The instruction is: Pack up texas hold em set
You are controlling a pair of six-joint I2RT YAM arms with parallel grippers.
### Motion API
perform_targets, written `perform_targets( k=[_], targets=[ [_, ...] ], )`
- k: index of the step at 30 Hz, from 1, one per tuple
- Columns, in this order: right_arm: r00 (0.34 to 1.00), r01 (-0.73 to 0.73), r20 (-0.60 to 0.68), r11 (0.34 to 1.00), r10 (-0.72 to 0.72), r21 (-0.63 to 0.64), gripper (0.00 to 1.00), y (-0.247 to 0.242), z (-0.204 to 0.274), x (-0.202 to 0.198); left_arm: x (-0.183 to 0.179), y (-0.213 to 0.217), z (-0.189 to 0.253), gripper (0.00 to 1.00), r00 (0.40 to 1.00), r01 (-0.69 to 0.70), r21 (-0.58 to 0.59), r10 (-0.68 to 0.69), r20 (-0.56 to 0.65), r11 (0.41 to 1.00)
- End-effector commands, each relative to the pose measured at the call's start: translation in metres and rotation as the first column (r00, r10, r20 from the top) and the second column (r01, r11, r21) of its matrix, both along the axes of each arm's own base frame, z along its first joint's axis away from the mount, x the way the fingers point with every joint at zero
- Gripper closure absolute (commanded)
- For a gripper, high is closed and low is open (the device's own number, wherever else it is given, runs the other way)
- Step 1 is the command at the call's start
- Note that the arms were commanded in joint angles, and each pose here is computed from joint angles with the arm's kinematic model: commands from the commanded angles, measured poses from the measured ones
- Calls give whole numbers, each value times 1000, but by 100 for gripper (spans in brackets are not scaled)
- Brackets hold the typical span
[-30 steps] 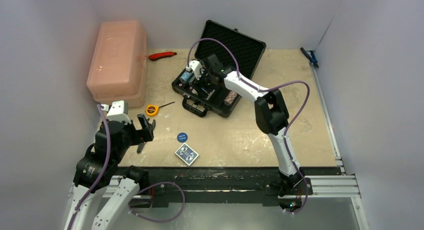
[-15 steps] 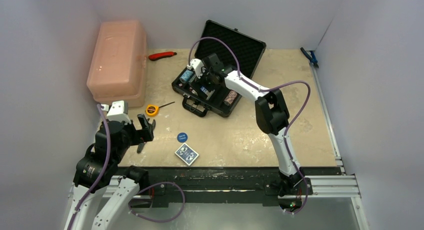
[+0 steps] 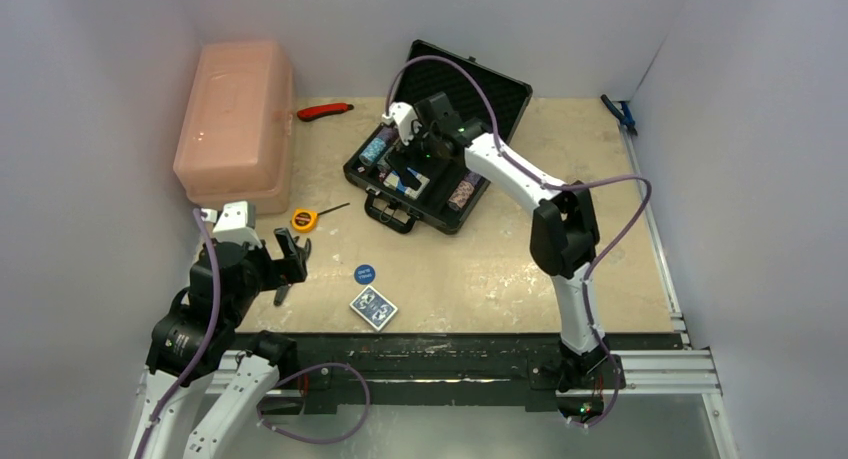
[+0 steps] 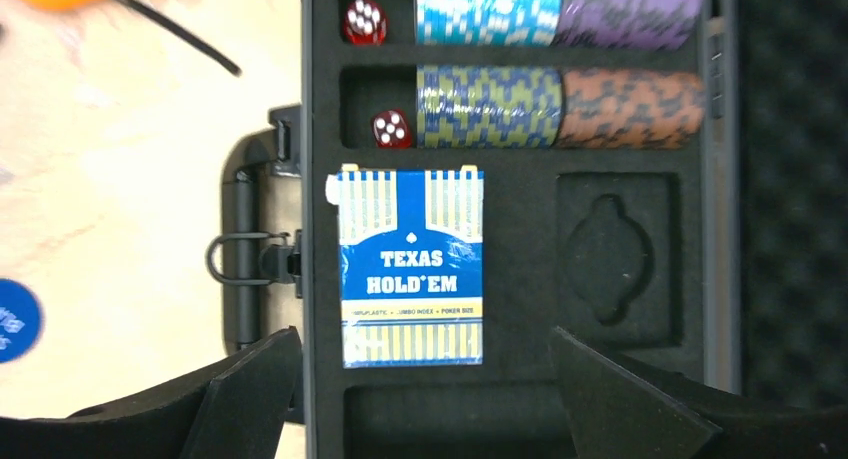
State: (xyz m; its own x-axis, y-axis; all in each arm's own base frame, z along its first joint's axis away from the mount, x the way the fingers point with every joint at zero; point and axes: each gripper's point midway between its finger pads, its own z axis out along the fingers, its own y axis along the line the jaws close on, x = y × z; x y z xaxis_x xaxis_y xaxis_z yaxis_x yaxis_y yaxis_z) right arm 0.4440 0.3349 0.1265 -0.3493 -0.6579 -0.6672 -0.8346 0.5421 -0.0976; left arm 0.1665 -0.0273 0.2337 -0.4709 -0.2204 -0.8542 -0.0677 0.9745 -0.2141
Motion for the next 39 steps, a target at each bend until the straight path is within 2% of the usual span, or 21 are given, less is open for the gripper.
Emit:
perform_targets(
  k=[1, 5, 9, 13, 17, 24, 30, 31, 39],
  targets=[
    [997, 32, 70, 988, -43, 153, 1, 0, 82, -7, -1, 3, 10, 0, 999, 0, 11, -1, 35, 1000],
    [987, 118, 73, 958, -141, 262, 1, -6, 118, -4, 0, 3, 9, 0, 1000, -4, 12, 3, 30, 1000],
    [965, 240, 1, 884, -262, 401, 2, -46, 146, 14, -1, 4, 9, 0, 1000, -5, 13, 5, 24, 1000],
    [944, 324, -108, 812, -312, 486, 11, -82, 153, 29, 0, 4, 9, 0, 1000, -7, 13, 7, 26, 1000],
    [931, 363, -163, 787, -327, 499, 20, -94, 140, 38, 0, 5, 9, 0, 1000, -12, 15, 11, 27, 1000],
    [934, 347, -266, 775, -237, 528, 50, -74, 112, 40, 1, 5, 8, 0, 1000, -13, 23, 13, 15, 1000],
    [919, 367, -331, 768, -214, 525, 95, -66, 92, 45, 0, 6, 9, 0, 1000, -18, 22, 17, 19, 1000],
    [916, 373, -336, 767, -217, 522, 100, -65, 89, 47, 0, 6, 9, 0, 1000, -18, 22, 18, 19, 1000],
    [878, 452, -394, 743, -272, 494, 100, -65, 60, 52, 0, 6, 10, 0, 999, -17, 22, 16, 28, 1000]
  ],
)
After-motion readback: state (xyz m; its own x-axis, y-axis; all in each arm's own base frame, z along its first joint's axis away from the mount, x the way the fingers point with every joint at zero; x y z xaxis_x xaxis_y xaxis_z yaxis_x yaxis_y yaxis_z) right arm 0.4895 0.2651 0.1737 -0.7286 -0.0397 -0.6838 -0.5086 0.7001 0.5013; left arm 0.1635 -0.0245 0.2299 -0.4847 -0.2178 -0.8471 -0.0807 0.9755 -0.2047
